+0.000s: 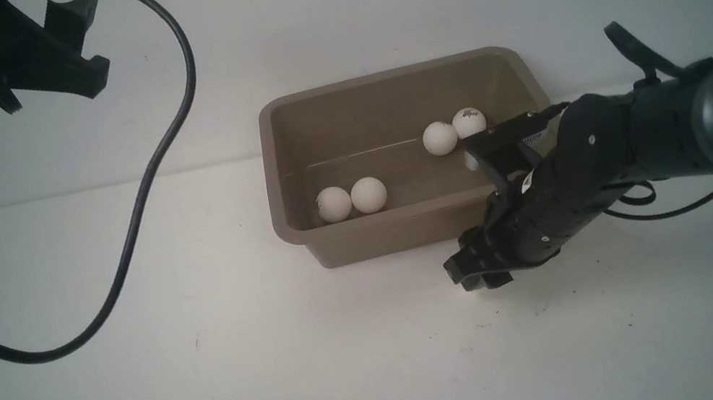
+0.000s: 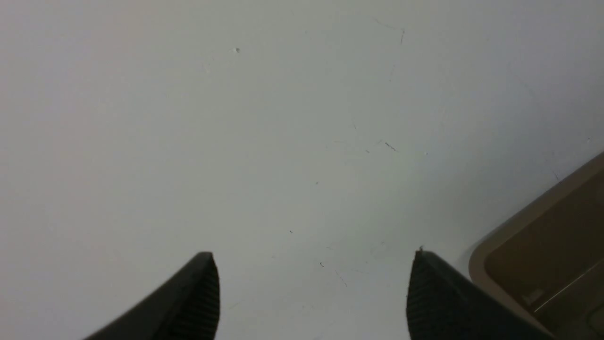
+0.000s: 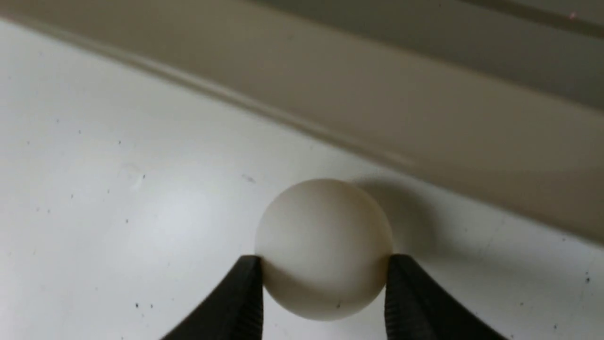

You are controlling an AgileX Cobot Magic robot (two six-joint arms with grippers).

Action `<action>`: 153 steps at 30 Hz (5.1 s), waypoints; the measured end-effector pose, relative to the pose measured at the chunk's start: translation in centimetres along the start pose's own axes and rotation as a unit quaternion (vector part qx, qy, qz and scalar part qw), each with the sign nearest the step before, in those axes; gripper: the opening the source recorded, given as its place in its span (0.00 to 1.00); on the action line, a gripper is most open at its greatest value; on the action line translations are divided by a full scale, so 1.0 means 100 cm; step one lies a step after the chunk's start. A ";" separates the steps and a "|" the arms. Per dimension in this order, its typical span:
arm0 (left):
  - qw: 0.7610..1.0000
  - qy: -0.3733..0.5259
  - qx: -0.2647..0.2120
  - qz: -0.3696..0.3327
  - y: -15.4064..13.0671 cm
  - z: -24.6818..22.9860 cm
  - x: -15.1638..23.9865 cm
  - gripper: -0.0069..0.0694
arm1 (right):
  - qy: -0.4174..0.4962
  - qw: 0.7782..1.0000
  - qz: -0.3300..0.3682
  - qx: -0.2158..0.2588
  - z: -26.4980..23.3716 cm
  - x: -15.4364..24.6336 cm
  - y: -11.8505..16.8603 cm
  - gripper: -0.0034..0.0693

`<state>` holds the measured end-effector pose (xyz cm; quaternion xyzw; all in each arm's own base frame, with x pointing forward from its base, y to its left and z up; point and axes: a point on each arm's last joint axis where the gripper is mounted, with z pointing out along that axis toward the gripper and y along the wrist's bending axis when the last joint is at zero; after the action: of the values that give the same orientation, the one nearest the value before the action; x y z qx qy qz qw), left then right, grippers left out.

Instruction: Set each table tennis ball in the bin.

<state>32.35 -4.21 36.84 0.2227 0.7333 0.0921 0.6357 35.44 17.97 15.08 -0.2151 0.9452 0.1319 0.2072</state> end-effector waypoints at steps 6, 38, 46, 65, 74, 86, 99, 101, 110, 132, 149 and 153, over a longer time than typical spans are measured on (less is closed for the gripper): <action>1.000 0.000 0.000 0.000 0.000 0.000 0.000 0.72 | 0.034 0.999 -0.036 -0.005 -0.020 0.003 0.004 0.46; 1.000 -0.001 0.001 0.000 0.000 0.000 0.000 0.72 | -0.225 0.954 -0.159 0.120 -0.043 -0.045 -0.019 0.17; 1.000 -0.011 0.016 0.000 -0.003 0.000 -0.002 0.72 | -0.283 0.932 -0.182 0.135 -0.077 -0.057 -0.013 0.44; 0.998 -0.035 0.053 0.006 -0.010 0.000 -0.006 0.72 | -0.432 0.860 -0.213 0.166 -0.301 -0.019 0.028 0.66; 0.998 -0.035 0.055 -0.014 -0.010 0.000 -0.006 0.72 | -0.436 0.862 -0.204 0.161 -0.357 0.026 0.039 0.66; 0.998 -0.034 0.056 -0.025 -0.010 0.000 -0.006 0.72 | -0.349 0.911 -0.181 0.124 -0.387 0.092 0.047 0.66; 0.997 -0.039 0.065 -0.033 -0.012 0.000 -0.007 0.72 | -0.394 0.898 -0.164 0.104 -0.381 0.189 0.049 0.66; 0.996 -0.039 0.065 -0.036 -0.012 0.000 -0.007 0.72 | -0.414 0.892 -0.156 0.094 -0.361 0.200 0.047 0.66; 0.994 -0.045 0.079 -0.057 -0.014 -0.001 -0.009 0.72 | -0.485 0.861 -0.126 0.093 -0.302 0.218 0.034 0.66; 0.992 -0.051 0.092 -0.074 -0.016 -0.001 -0.010 0.72 | -0.390 0.909 -0.122 0.082 -0.255 0.235 0.027 0.66; 0.989 -0.054 0.104 -0.094 -0.018 -0.002 -0.011 0.72 | -0.330 0.935 -0.104 0.074 -0.194 0.268 0.016 0.66; 0.989 -0.054 0.104 -0.094 -0.018 -0.002 -0.011 0.72 | -0.348 0.927 -0.113 0.081 -0.184 0.280 0.013 0.66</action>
<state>31.90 -6.27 37.12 0.2221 0.7211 -0.0574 0.6538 5.65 3.06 18.94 -0.2438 0.7908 0.0974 0.5530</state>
